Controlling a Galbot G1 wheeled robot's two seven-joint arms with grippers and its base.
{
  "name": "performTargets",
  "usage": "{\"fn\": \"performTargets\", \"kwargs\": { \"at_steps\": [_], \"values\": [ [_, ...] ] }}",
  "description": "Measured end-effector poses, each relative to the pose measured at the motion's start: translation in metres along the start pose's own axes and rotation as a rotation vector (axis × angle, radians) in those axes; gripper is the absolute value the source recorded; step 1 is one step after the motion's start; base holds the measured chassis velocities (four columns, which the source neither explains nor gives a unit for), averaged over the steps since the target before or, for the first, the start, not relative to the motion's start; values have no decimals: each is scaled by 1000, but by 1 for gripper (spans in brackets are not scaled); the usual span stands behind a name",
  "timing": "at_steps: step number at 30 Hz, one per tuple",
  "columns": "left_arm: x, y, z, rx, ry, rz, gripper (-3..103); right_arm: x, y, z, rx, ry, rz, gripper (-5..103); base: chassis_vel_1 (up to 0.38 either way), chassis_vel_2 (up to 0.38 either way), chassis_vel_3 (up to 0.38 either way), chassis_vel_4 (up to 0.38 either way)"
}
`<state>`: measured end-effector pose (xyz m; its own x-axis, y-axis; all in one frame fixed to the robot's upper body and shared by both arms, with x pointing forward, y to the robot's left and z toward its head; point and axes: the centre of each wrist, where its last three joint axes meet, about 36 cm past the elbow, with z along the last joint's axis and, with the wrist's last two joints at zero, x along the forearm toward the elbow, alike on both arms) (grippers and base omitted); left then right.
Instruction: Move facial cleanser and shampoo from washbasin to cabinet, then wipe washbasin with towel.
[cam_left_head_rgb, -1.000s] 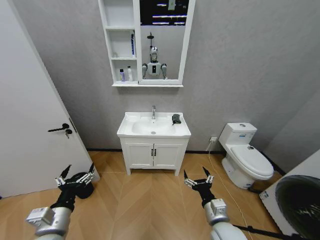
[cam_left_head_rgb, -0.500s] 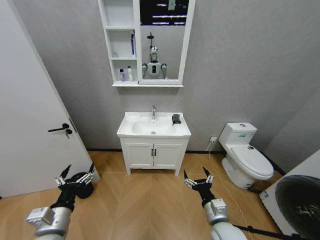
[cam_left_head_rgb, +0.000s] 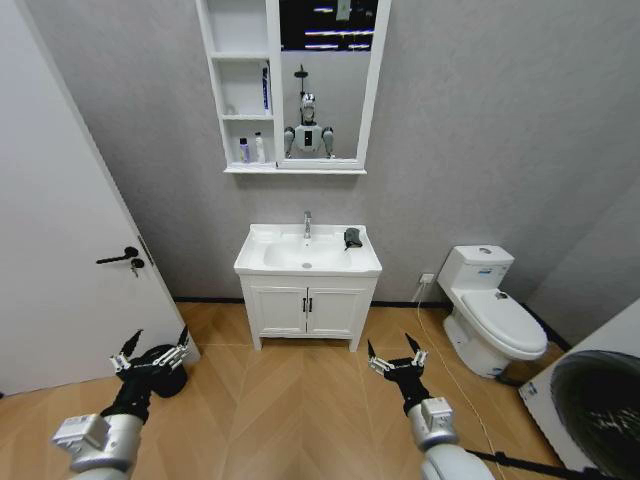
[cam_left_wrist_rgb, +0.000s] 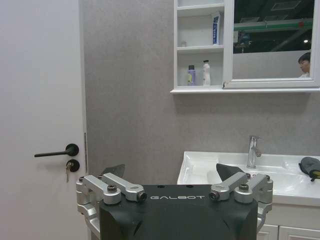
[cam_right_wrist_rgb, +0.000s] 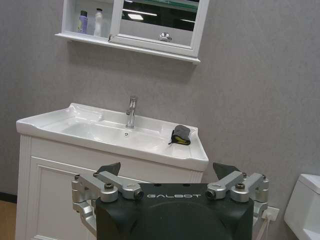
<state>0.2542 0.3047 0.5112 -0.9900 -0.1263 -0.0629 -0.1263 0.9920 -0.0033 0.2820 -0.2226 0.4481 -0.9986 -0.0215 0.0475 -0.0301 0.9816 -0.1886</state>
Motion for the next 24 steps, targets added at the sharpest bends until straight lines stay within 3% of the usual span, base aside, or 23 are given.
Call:
{"fn": "performTargets", "kwargs": {
  "at_steps": [24],
  "values": [
    [0, 0, 0, 0, 0, 0, 100, 0, 0, 0, 0, 0, 0, 100, 0, 0, 0, 0]
  ]
}}
